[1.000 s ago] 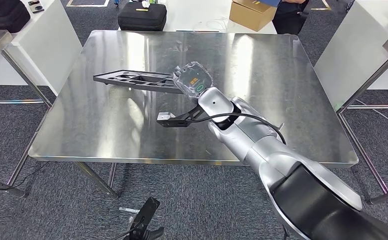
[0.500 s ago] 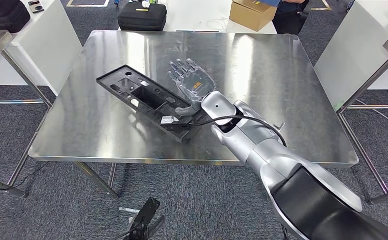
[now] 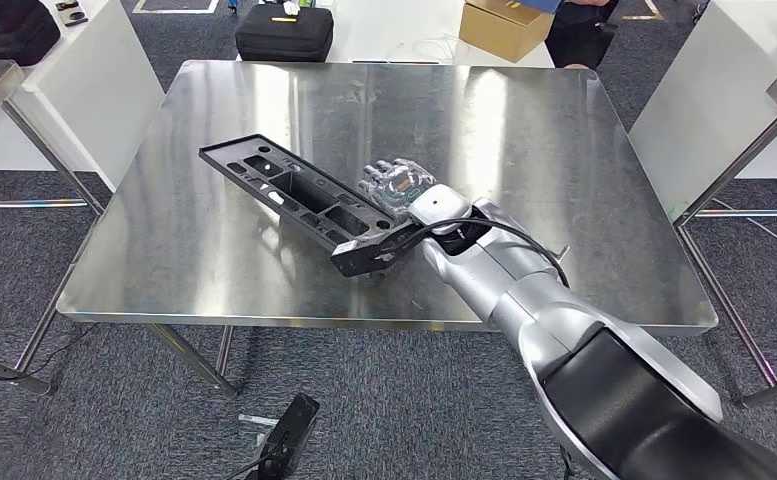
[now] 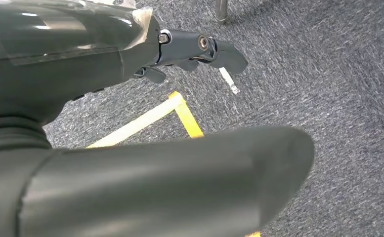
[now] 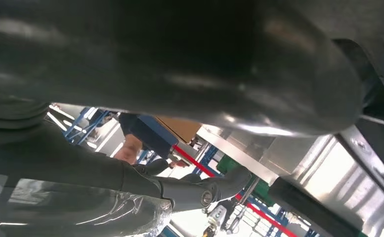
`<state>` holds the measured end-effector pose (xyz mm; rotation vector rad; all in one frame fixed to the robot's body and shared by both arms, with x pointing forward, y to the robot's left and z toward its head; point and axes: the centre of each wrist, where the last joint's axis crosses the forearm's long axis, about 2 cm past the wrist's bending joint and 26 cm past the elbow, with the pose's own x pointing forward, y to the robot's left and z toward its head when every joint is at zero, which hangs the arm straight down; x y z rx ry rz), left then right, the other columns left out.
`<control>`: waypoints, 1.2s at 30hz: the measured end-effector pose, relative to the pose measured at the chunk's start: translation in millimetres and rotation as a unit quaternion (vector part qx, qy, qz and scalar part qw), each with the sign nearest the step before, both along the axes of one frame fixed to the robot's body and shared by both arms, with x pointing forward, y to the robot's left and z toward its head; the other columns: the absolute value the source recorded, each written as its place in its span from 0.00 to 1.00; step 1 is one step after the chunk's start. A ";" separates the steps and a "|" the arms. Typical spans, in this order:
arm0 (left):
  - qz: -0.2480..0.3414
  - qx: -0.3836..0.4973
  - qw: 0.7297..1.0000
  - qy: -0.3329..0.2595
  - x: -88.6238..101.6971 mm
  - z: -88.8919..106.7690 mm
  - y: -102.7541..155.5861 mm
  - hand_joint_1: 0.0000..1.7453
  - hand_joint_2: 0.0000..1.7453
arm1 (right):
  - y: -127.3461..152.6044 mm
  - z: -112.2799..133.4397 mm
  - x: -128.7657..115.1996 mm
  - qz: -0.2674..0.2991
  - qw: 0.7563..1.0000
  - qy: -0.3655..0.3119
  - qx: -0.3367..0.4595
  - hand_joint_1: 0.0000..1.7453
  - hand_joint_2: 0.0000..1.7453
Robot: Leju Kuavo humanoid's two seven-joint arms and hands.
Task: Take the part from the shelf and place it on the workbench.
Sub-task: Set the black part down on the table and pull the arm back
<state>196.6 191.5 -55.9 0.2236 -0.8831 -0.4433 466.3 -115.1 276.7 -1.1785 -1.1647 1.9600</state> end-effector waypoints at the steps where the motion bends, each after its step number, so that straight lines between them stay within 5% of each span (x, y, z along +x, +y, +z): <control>1: 0.001 0.001 1.000 -0.001 0.0 0.0 -0.1 0.00 0.00 | 0.1 1.2 0.3 -0.004 1.000 -0.003 0.004 0.00 0.00; 6: 0.010 0.001 1.000 -0.002 -1.8 -0.7 0.2 0.00 0.00 | -11.1 13.7 7.5 -0.037 0.997 -0.058 0.045 0.00 0.00; 16: 0.031 -0.004 0.999 0.006 -13.9 -7.1 6.4 0.00 0.00 | -82.9 54.0 33.1 -0.115 0.971 -0.157 0.137 0.00 0.00; 23: 0.043 -0.018 0.999 -0.006 -22.3 -12.1 14.8 0.00 0.00 | -161.1 73.2 39.4 -0.121 0.927 -0.212 0.286 0.00 0.00; 28: 0.048 -0.016 0.999 -0.010 -23.4 -13.7 21.6 0.00 0.00 | -199.5 60.9 26.6 -0.105 0.890 -0.226 0.381 0.00 0.00; 36: 0.058 -0.013 0.998 -0.011 -24.5 -15.2 29.0 0.00 0.00 | -222.1 43.2 -3.8 -0.080 0.845 -0.250 0.467 0.00 0.00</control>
